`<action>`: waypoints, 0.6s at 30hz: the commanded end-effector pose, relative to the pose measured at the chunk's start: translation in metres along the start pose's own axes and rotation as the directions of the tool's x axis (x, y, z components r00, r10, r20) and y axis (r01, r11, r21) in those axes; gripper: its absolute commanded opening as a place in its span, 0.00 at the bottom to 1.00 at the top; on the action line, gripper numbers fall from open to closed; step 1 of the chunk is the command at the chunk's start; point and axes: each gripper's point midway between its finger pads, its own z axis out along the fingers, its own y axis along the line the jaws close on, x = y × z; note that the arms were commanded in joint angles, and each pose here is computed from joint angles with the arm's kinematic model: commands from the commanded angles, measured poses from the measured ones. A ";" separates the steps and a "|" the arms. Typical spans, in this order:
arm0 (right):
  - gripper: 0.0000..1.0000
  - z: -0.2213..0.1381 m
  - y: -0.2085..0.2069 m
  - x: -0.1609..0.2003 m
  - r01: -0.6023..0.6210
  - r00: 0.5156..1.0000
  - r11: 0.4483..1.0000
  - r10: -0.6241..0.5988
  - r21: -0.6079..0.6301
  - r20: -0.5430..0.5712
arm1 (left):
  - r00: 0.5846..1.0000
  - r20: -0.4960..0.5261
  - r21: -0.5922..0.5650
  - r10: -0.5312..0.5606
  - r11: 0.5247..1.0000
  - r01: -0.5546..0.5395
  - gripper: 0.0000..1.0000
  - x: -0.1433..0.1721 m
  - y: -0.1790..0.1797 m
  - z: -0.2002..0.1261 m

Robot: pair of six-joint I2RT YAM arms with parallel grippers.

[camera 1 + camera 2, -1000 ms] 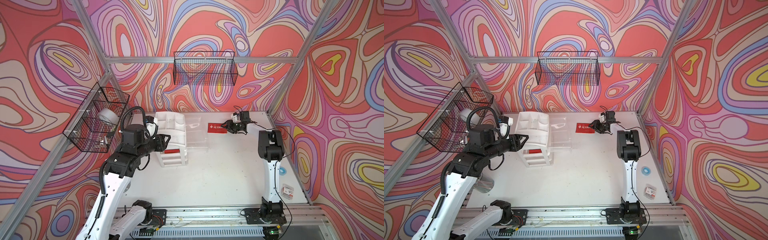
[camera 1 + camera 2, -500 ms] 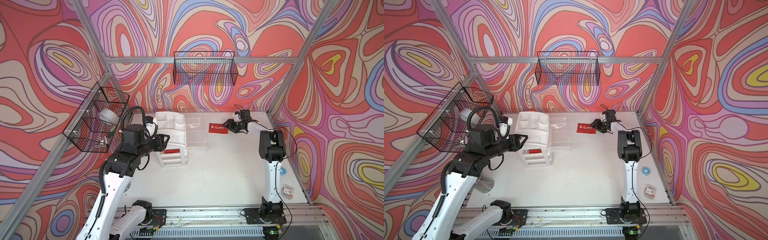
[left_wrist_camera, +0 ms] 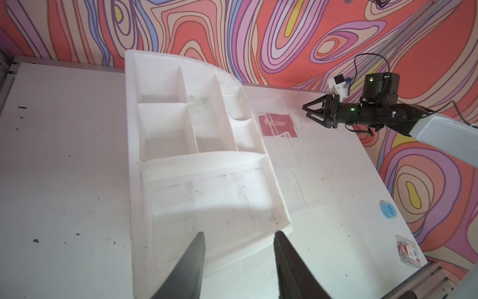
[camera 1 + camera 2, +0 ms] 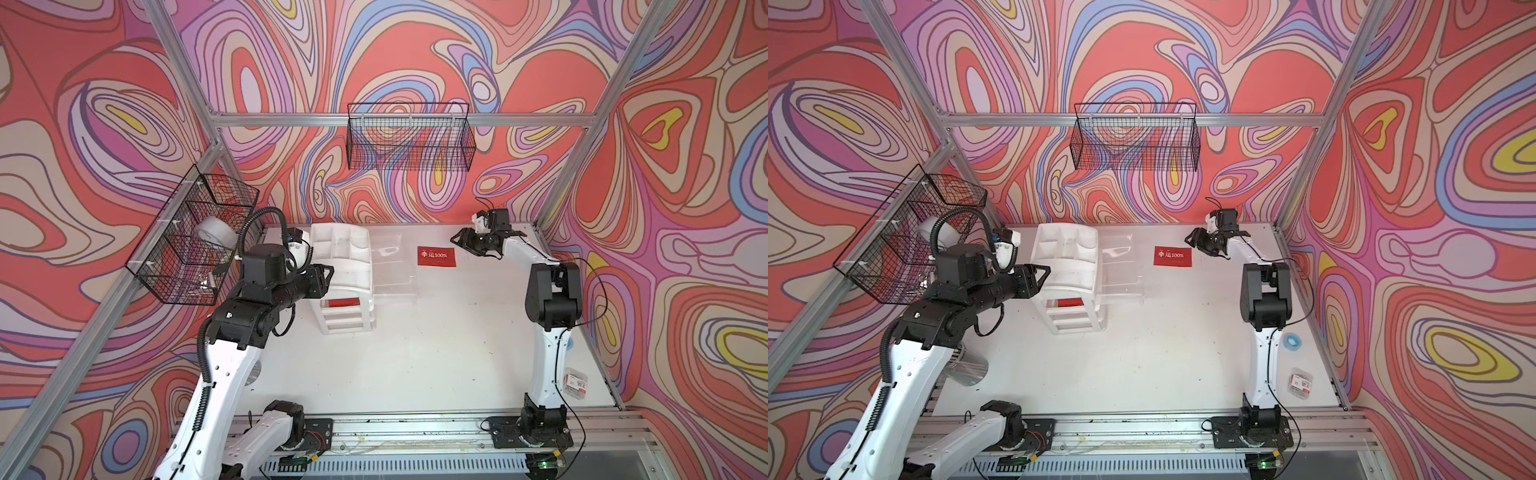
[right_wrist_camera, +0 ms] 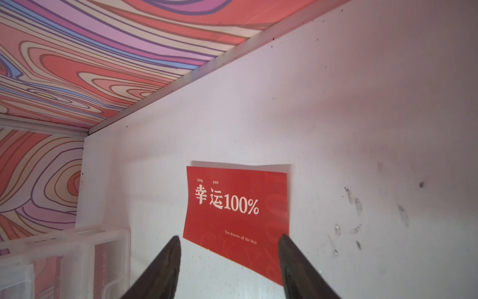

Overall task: Take the postcards out of the drawer
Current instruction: Place the postcard at the center of the board, then close the drawer in the storage box.

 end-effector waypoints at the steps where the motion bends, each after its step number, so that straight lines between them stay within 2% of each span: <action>1: 0.61 -0.031 0.014 -0.009 0.050 0.998 0.999 -0.050 0.008 0.039 | 1.000 -0.001 -0.045 0.013 0.999 -0.013 0.46 -0.008 0.011 -0.003; 9: 0.60 -0.079 0.045 0.001 0.090 0.993 0.995 -0.087 -0.032 0.077 | 0.999 -0.017 -0.074 -0.037 0.997 0.035 0.45 -0.015 0.033 0.009; 18: 0.58 -0.111 0.075 0.036 0.070 0.994 0.986 -0.056 -0.152 0.094 | 0.996 -0.054 -0.132 -0.068 0.989 0.060 0.43 -0.008 0.054 0.029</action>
